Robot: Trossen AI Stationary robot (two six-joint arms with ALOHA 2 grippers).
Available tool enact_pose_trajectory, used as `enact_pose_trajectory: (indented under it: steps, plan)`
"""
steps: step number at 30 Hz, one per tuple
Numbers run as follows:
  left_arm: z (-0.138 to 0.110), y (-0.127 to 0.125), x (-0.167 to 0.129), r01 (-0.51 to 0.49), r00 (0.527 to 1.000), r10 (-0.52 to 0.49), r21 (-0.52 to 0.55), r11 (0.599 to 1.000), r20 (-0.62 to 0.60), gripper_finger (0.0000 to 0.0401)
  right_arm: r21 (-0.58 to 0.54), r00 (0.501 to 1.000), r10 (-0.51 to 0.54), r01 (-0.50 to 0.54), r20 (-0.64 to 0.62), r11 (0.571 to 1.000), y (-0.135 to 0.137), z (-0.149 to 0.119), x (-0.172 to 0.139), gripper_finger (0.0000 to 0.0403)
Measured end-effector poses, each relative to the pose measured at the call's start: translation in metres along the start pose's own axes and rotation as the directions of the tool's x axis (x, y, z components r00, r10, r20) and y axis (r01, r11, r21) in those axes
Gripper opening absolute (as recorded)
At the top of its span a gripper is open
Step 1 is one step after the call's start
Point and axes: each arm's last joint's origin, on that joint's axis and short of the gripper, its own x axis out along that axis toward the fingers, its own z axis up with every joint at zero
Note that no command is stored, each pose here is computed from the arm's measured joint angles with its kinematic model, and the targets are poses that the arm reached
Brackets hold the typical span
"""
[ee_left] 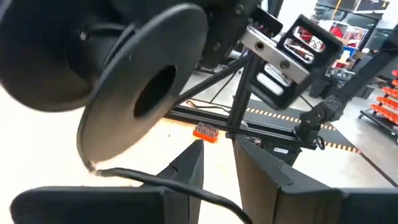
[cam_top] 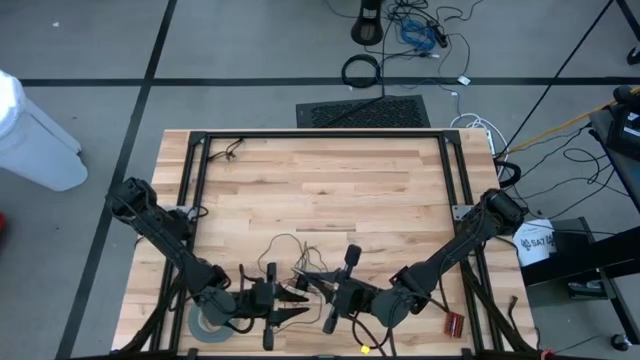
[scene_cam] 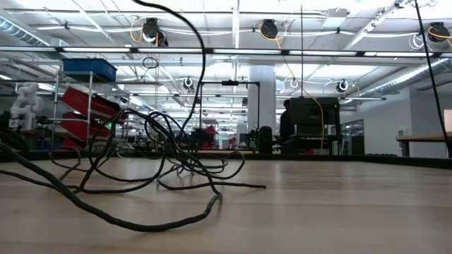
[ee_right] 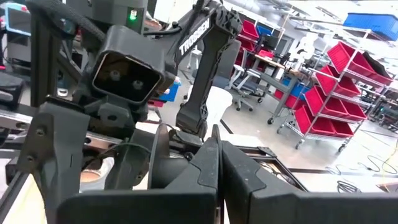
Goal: Coil cords
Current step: Coil the black wire onto the spool
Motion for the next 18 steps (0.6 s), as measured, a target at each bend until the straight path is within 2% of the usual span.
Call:
enact_pose_trajectory:
  steps: [10, 18]
  plan:
    - [-0.003, -0.009, -0.009, 0.035, 0.999, -0.034, 0.100, 0.994, -0.014, 0.0098, 0.001, 1.000, 0.030, -0.030, 0.007, 1.000, -0.005, 0.014, -0.019, 0.0000]
    - [0.007, -0.015, -0.025, 0.069, 0.997, -0.067, 0.113, 0.991, -0.025, 0.0098, 0.019, 0.998, 0.061, -0.061, 0.026, 0.998, -0.005, 0.023, -0.030, 0.0000]
